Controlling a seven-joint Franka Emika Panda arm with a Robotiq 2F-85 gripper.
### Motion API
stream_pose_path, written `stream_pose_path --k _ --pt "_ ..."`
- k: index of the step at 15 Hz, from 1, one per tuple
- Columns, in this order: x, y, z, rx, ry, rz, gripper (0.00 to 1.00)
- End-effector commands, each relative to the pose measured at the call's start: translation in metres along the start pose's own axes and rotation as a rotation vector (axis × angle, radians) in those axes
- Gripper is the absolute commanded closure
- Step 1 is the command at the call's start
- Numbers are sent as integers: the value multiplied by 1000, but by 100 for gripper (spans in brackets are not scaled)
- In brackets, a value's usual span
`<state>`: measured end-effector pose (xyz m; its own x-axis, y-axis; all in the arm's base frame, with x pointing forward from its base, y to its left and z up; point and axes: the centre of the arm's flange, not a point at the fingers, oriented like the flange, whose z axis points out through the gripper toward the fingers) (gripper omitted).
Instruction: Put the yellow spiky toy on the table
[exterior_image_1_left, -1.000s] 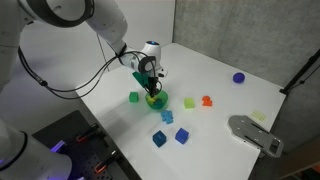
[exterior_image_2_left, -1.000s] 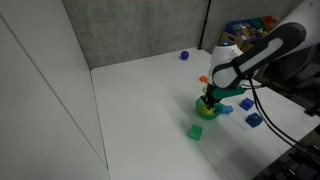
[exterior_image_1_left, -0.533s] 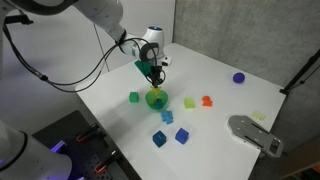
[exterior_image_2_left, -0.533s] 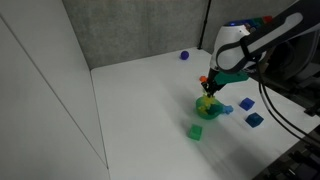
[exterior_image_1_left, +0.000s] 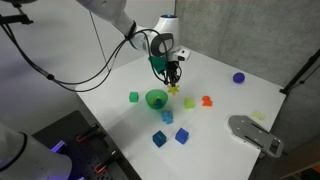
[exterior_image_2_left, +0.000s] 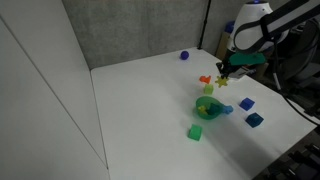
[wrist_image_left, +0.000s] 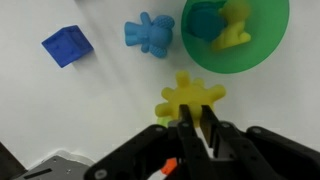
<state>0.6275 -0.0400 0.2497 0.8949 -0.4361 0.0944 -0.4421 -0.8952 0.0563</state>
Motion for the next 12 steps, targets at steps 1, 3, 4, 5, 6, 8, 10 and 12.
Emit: stream_pose_path --k 1,3,4,5,6,8,10,12 --pt "1 30 -34 -8 38 70 49" --pt "2 42 -52 0 54 92 34" --pt "0 47 -63 9 58 97 25" --pt "-2 51 -72 15 63 100 19" --pt "-6 55 -82 27 58 93 10" --pt "-15 60 -102 45 44 87 0" --pt "-28 64 -124 56 25 65 0" --pt "-42 66 -145 59 0 36 0"
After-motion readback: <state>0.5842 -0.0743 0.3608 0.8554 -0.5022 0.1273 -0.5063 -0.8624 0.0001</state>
